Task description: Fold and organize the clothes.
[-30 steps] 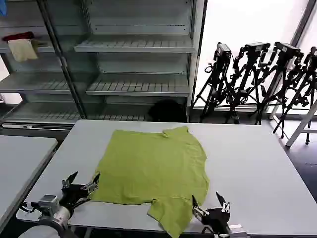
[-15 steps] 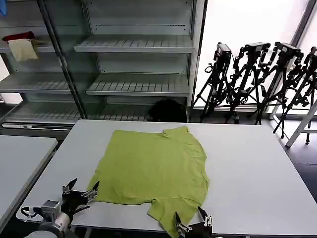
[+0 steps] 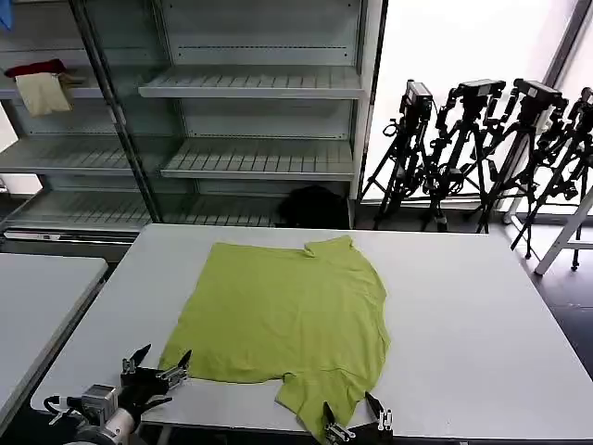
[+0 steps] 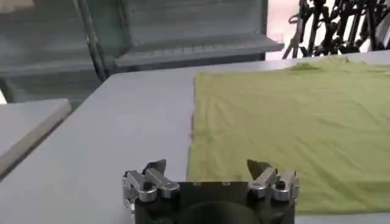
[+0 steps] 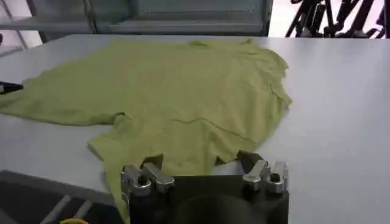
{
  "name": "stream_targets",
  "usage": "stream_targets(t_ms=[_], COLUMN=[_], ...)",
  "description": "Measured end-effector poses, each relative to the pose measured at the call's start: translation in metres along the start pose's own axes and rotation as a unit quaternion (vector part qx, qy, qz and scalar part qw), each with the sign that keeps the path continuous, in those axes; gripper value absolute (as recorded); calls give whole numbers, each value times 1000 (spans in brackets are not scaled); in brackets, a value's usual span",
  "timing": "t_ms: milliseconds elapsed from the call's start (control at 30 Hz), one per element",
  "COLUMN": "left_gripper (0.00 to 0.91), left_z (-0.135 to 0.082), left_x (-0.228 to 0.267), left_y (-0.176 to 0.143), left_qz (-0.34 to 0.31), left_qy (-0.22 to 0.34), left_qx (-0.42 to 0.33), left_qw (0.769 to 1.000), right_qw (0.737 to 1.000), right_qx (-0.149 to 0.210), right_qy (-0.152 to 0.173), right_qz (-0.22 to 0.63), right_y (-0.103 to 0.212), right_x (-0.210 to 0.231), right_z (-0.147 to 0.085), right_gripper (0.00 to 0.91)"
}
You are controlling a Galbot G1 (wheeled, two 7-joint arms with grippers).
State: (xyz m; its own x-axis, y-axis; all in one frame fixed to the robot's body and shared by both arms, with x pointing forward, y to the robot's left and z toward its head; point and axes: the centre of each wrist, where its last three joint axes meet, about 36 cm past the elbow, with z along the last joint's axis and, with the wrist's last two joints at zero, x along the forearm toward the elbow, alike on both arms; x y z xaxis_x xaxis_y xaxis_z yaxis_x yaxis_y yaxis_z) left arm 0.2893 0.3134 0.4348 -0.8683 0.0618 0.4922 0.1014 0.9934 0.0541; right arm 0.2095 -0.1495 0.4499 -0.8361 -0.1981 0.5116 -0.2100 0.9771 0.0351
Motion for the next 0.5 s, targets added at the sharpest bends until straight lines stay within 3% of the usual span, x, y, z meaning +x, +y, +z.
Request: stream_targets(t_ms=[133,333,433,500], left_gripper=[665,685,665,544], left_z=[3,3,3,3], left_x=[2,7,10,12], left_y=[-1,0,0,0], left_qz=[-1,-6,-7,-9], left_qy=[5,8,9,10], left_qx=[5,8,8,8], left_qw=[1000,1000,1000,1000], right_qw=[1000,1000,1000,1000], right_qx=[-2,1,1,2], right_qy=[1,5,8,9], right_qz=[4,9,7,5], right_y=[-3,-7,-7,-7], right_x=[3,8,12,14], right_z=[-3,-6,-7,-8], right_gripper=[897,887,746,635])
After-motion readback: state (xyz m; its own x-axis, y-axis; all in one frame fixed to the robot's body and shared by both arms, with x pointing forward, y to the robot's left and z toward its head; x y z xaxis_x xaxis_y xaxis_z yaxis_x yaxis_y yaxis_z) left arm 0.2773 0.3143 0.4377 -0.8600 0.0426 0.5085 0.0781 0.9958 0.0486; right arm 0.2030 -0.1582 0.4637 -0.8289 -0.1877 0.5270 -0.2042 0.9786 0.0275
